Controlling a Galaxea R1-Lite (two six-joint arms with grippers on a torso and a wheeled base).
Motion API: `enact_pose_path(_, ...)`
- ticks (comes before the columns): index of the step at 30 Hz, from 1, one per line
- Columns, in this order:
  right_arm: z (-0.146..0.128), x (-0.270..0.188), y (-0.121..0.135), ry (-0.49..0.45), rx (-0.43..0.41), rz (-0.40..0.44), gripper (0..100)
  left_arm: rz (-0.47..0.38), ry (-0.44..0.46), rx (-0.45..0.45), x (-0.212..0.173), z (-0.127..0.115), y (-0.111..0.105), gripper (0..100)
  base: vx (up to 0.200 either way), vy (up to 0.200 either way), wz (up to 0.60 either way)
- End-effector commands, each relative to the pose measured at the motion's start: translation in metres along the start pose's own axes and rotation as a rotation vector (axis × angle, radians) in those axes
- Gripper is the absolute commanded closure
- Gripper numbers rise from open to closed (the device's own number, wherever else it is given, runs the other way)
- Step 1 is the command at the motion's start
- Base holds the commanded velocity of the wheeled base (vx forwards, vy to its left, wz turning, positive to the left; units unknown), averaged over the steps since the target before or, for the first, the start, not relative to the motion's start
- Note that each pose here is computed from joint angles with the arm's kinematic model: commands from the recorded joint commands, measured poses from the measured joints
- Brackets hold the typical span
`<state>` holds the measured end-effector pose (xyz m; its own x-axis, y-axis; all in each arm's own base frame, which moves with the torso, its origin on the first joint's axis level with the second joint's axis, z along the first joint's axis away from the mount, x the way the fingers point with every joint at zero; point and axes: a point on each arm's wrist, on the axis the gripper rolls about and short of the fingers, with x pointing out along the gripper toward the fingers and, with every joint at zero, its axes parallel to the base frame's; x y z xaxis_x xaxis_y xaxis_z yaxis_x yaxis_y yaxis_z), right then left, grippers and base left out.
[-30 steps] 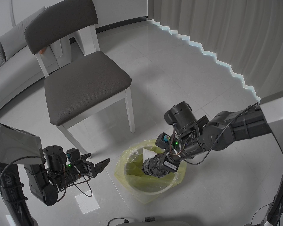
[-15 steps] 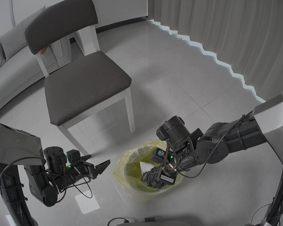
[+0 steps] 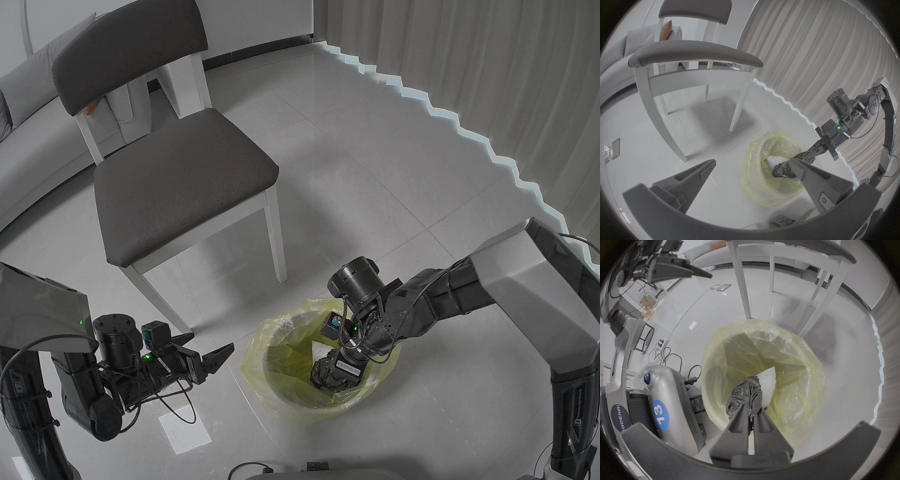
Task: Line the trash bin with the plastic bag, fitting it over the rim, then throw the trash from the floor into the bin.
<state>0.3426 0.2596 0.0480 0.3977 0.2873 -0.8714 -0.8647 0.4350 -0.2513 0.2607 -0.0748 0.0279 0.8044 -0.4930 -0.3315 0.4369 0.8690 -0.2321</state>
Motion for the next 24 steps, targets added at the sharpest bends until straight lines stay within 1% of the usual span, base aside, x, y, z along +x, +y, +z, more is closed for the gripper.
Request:
enact_pose_path(1, -0.003, 0.03, 0.002, 0.033, 0.0, 0.02, 100, -0.005, 0.001, -0.007, 0.001, -0.002, -0.001, 0, 0.0, 0.0, 0.0)
enact_pose_path(7, 0.001, 0.036, 0.003, 0.021, -0.005, 0.016, 100, -0.011, 0.01, -0.01, 0.002, -0.004, -0.002, 0, 0.0, 0.0, 0.0)
enact_pose_path(8, 0.002, 0.035, 0.002, 0.013, -0.004, 0.012, 0, -0.012, 0.012, -0.01, 0.003, -0.005, -0.003, 0, 0.0, 0.0, 0.0)
enact_pose_path(11, 0.006, 0.026, -0.002, -0.029, 0.007, -0.011, 0, -0.015, 0.022, -0.01, 0.005, -0.007, -0.003, 0, 0.0, 0.0, 0.0)
enact_pose_path(15, 0.011, -0.009, -0.013, -0.083, 0.05, -0.048, 0, -0.026, 0.06, -0.013, 0.011, -0.017, -0.005, 0, 0.0, 0.0, 0.0)
enact_pose_path(17, 0.01, -0.021, -0.021, -0.099, 0.077, -0.067, 0, -0.029, 0.071, -0.014, 0.015, -0.021, -0.005, 0, 0.0, 0.0, 0.0)
enact_pose_path(18, 0.006, -0.032, -0.029, -0.106, 0.099, -0.084, 0, -0.029, 0.076, -0.015, 0.019, -0.023, -0.004, 0, 0.0, 0.0, 0.0)
enact_pose_path(19, 0.005, -0.033, -0.03, -0.107, 0.102, -0.084, 0, -0.029, 0.076, -0.015, 0.019, -0.023, -0.004, 0, 0.0, 0.0, 0.0)
enact_pose_path(20, -0.006, -0.045, -0.042, -0.103, 0.133, -0.108, 0, -0.028, 0.079, -0.016, 0.024, -0.026, -0.002, 0, 0.0, 0.0, 0.0)
enact_pose_path(21, -0.016, -0.049, -0.049, -0.087, 0.152, -0.116, 0, -0.026, 0.081, -0.018, 0.028, -0.027, 0.0, 0, 0.0, 0.0, 0.0)
enact_pose_path(24, -0.044, -0.048, -0.062, -0.031, 0.195, -0.117, 0, -0.014, 0.088, -0.019, 0.038, -0.033, 0.005, 0, 0.0, 0.0, 0.0)
